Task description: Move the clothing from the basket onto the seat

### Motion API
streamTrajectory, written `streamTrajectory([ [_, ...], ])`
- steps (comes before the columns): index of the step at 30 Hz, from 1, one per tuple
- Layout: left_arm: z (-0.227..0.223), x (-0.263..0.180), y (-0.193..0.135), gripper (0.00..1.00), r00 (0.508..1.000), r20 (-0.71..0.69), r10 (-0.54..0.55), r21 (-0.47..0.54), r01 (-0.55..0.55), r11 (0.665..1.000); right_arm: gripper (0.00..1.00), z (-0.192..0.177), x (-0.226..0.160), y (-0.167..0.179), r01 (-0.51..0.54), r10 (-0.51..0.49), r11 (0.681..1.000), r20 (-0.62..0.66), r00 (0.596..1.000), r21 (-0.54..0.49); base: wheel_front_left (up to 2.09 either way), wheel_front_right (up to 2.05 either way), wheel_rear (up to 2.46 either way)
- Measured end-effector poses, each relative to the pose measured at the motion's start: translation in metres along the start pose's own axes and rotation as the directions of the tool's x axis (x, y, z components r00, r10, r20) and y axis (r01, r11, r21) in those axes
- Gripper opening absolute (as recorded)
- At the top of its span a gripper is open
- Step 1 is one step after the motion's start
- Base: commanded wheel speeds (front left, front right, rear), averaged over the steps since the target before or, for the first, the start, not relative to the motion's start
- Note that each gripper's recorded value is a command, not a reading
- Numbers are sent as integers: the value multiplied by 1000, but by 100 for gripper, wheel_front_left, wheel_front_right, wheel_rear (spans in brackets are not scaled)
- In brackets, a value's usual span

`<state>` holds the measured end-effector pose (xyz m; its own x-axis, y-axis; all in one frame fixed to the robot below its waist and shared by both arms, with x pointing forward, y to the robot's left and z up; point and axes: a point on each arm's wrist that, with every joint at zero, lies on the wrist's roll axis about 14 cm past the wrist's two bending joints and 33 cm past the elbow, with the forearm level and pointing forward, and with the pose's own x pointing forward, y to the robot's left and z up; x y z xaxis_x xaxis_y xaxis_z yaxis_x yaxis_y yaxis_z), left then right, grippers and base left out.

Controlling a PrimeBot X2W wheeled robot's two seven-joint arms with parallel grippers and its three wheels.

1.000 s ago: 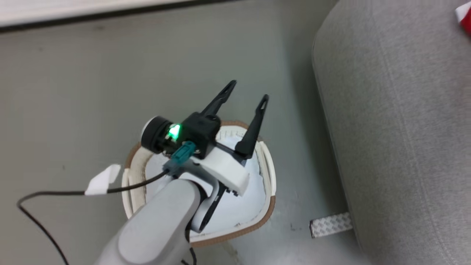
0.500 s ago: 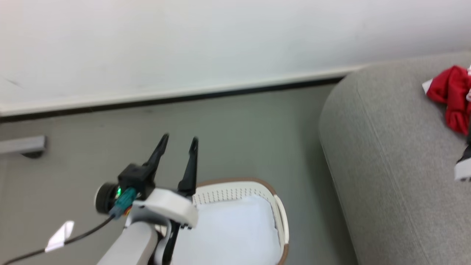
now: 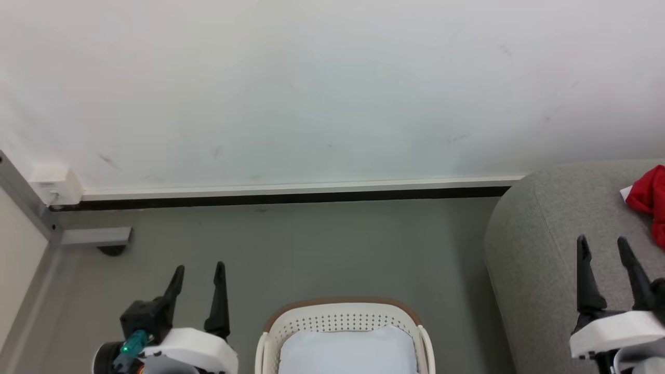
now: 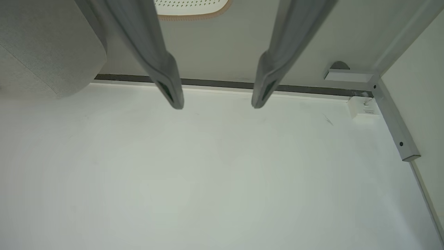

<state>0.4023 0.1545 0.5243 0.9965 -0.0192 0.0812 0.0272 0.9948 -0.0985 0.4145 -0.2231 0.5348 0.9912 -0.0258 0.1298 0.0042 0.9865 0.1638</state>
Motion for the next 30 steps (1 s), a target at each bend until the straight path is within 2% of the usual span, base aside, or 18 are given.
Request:
streamTrajectory([
  [5, -6, -16, 14, 100, 999, -13, 31, -4, -31, 1000, 100, -28, -22, 22, -47, 47, 999, -73, 996, 4, 0, 0, 0],
  [12, -15, -29, 18, 100, 999, -33, 24, -30, -25, 999, 100, -49, -44, 29, -54, 55, 998, -132, 990, 8, 0, 0, 0],
  [30, -24, -32, 12, 100, 998, -50, -33, -26, 32, 999, 100, -53, -51, 29, -48, 47, 999, -145, 988, -5, 0, 0, 0],
])
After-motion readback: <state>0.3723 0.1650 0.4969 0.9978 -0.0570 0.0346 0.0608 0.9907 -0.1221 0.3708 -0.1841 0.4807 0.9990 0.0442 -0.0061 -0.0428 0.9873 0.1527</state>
